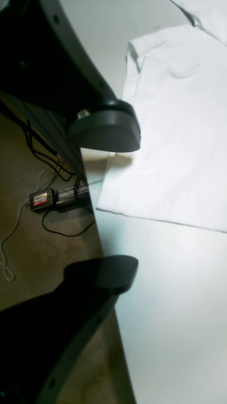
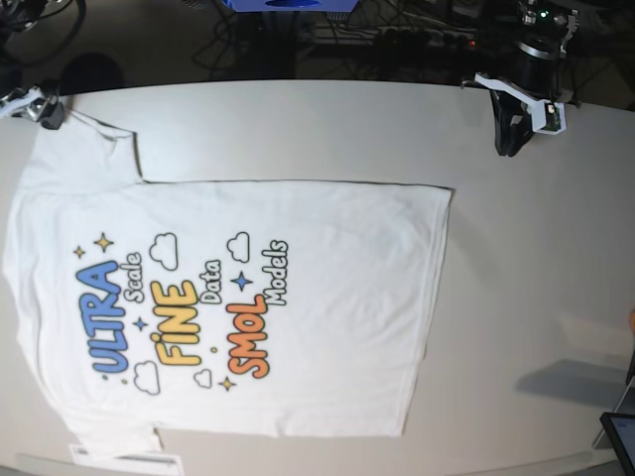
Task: Fold the T-shirt properly
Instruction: 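Lower the right gripper and grasp the shoulder edge beside the collar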
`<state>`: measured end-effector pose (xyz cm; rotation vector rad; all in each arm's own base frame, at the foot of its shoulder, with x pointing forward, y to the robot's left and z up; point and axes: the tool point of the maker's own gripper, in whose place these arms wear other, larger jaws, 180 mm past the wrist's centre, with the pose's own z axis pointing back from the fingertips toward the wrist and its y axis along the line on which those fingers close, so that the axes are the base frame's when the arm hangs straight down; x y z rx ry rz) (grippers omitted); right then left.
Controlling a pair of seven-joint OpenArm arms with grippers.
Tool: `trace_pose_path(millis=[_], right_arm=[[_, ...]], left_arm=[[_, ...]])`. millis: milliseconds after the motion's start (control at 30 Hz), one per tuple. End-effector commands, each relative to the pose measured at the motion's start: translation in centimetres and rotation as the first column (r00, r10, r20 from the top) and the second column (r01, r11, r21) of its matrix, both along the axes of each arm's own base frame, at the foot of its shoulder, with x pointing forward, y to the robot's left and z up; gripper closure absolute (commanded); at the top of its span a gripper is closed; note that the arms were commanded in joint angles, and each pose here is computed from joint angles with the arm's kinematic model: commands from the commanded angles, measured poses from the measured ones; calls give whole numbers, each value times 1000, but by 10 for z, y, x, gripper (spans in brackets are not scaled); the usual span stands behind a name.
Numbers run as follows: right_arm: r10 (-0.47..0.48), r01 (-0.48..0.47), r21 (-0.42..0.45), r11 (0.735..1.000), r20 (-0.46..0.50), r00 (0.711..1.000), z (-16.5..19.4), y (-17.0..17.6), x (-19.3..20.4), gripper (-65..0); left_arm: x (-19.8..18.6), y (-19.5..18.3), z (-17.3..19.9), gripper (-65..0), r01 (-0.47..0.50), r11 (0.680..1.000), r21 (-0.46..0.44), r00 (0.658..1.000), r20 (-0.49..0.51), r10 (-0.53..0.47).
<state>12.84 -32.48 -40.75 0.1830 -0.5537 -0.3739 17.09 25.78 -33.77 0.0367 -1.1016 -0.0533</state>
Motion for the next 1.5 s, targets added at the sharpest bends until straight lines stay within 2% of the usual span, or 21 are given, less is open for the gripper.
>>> trace_pose_path(millis=[0, 133, 300, 1033, 1200, 1333, 1400, 1467], right_arm=[[11, -11, 0, 1000, -43, 999, -3, 0, -7, -488], [75, -74, 21, 997, -50, 996, -8, 17, 2, -488], [105, -103, 52, 993, -47, 993, -13, 35, 6, -488], [106, -103, 59, 993, -48, 993, -15, 37, 6, -486], [164, -161, 70, 984, -43, 985, -16, 52, 15, -486], [172, -168, 76, 983, -40, 984, -17, 55, 17, -483], [168, -165, 75, 983, -39, 985, -17, 54, 17, -441], [169, -166, 73, 983, -39, 985, -17, 53, 17, -369]], left_arm=[[2, 1, 11, -79, 4, 1000, 8, 999, 37, -4], [2, 1, 11, -79, 4, 1000, 8, 999, 37, -4], [2, 1, 11, -79, 4, 1000, 8, 999, 37, -5], [3, 1, 11, -79, 3, 1000, 8, 999, 39, -4], [3, 1, 11, -79, 4, 1000, 8, 999, 40, -5], [3, 1, 11, -79, 3, 1000, 8, 999, 39, -4], [3, 1, 11, -79, 3, 1000, 8, 999, 39, -4], [3, 1, 11, -79, 3, 1000, 8, 999, 39, -4]])
